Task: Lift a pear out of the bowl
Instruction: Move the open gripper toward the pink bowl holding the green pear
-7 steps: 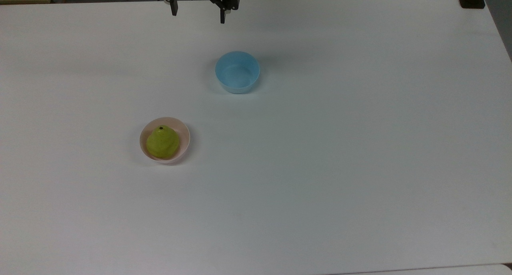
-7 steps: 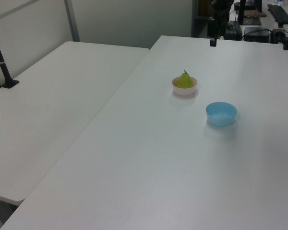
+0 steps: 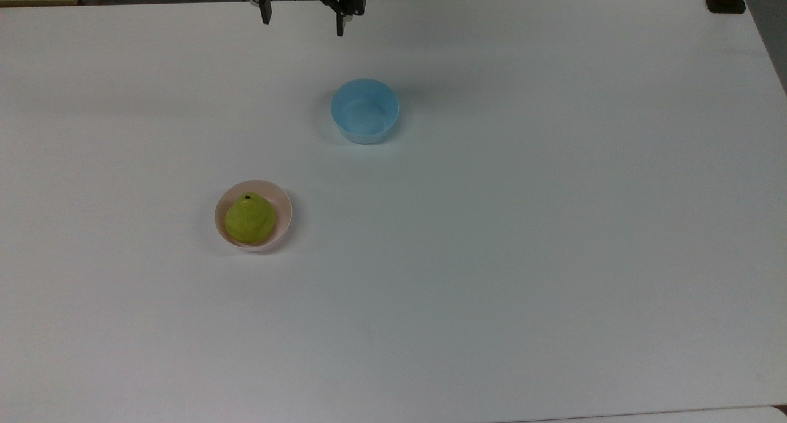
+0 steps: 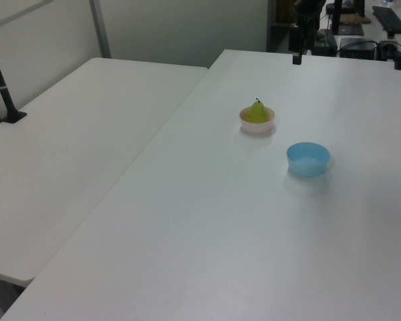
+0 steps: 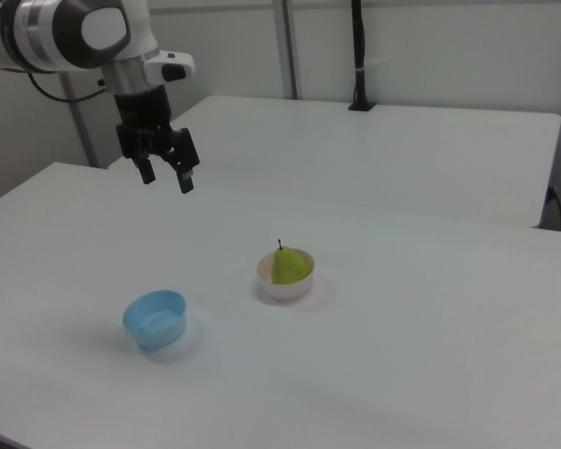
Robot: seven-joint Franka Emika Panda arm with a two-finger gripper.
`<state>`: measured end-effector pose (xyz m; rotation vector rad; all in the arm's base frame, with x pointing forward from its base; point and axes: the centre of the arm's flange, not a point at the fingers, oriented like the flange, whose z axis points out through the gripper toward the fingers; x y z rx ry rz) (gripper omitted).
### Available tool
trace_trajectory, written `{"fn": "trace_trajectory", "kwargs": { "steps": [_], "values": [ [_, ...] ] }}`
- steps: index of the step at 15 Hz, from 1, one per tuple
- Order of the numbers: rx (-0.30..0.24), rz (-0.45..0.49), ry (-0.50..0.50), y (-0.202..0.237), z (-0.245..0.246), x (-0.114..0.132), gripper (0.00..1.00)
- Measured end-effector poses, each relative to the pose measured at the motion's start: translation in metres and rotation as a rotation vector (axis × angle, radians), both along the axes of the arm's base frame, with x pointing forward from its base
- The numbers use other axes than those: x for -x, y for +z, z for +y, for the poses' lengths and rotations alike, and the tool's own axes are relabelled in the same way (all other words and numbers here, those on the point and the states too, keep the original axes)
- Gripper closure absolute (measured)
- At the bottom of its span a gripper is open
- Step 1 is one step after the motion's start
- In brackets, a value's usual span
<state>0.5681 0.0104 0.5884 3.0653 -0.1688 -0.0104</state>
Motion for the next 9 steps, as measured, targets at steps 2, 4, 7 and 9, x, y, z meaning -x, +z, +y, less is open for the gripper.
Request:
{"fn": "trace_trajectory", "kwargs": {
  "steps": [2,4,7,9],
  "values": [
    [0.000,0.000,-0.005,0.000,-0.003,0.000,0.00],
    [0.000,0.000,-0.010,0.000,-0.006,0.000,0.00],
    [0.000,-0.001,-0.016,0.000,-0.009,-0.001,0.00],
    [0.000,-0.008,-0.022,0.001,-0.012,-0.002,0.00]
  ]
}}
